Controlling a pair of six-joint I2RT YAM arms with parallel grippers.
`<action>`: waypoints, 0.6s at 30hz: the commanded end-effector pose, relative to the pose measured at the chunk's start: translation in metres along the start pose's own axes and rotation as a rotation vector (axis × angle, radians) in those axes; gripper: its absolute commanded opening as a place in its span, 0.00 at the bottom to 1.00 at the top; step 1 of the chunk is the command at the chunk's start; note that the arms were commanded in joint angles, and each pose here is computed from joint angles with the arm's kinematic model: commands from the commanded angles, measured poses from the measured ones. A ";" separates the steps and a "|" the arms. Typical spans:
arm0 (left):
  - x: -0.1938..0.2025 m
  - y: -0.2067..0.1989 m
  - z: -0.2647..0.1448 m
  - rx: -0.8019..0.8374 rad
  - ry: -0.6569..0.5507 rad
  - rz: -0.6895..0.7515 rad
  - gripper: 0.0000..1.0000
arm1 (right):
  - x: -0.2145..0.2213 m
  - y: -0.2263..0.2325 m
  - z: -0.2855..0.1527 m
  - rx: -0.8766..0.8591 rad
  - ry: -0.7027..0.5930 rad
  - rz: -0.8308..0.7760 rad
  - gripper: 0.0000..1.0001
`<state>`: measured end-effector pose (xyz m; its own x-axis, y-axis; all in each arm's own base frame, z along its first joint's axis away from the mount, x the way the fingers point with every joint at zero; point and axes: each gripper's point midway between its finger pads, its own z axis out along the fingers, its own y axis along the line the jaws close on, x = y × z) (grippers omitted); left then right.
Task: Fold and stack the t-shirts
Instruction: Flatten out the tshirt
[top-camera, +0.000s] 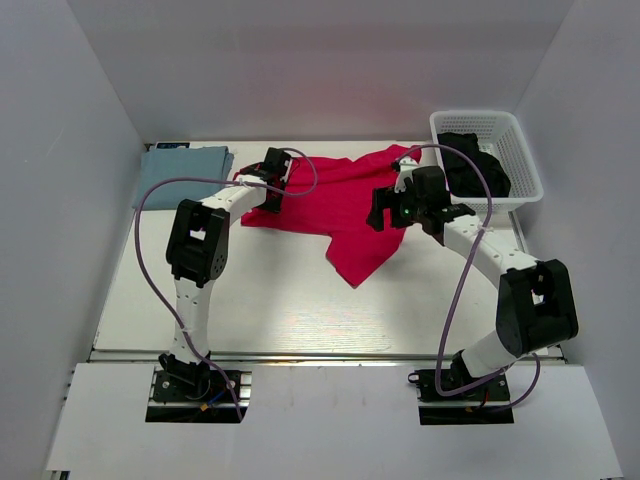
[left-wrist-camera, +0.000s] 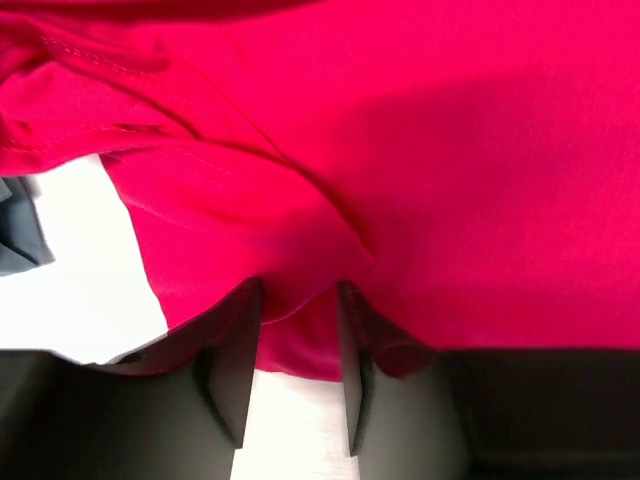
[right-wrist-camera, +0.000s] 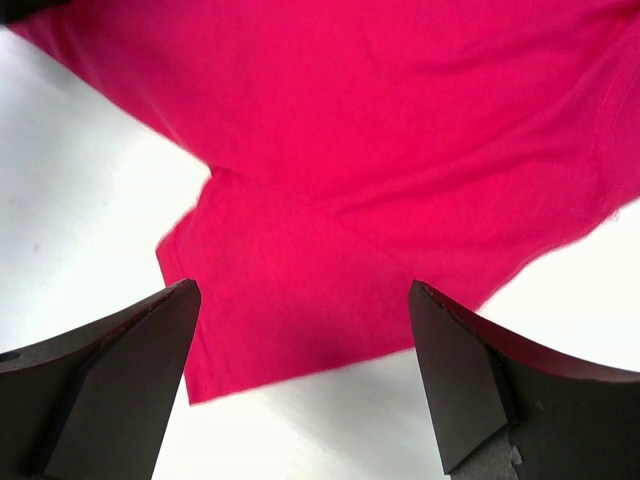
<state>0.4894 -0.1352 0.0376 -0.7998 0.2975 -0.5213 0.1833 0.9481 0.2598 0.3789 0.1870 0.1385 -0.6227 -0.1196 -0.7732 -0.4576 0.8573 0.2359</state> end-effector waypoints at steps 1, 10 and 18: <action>-0.024 0.004 -0.012 -0.010 -0.065 -0.032 0.40 | 0.004 0.003 -0.008 -0.007 0.006 0.012 0.90; -0.027 0.003 -0.011 -0.001 -0.086 -0.030 0.42 | 0.026 0.007 -0.011 -0.025 0.055 -0.005 0.90; -0.036 -0.002 -0.004 0.017 -0.106 -0.017 0.56 | 0.029 0.005 -0.014 -0.006 0.056 -0.009 0.90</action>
<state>0.4988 -0.1394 0.0415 -0.7778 0.2946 -0.5551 0.1801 0.9508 0.2522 0.3492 0.1798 0.1133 -0.6839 -0.1515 -0.7137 -0.4482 0.8591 0.2471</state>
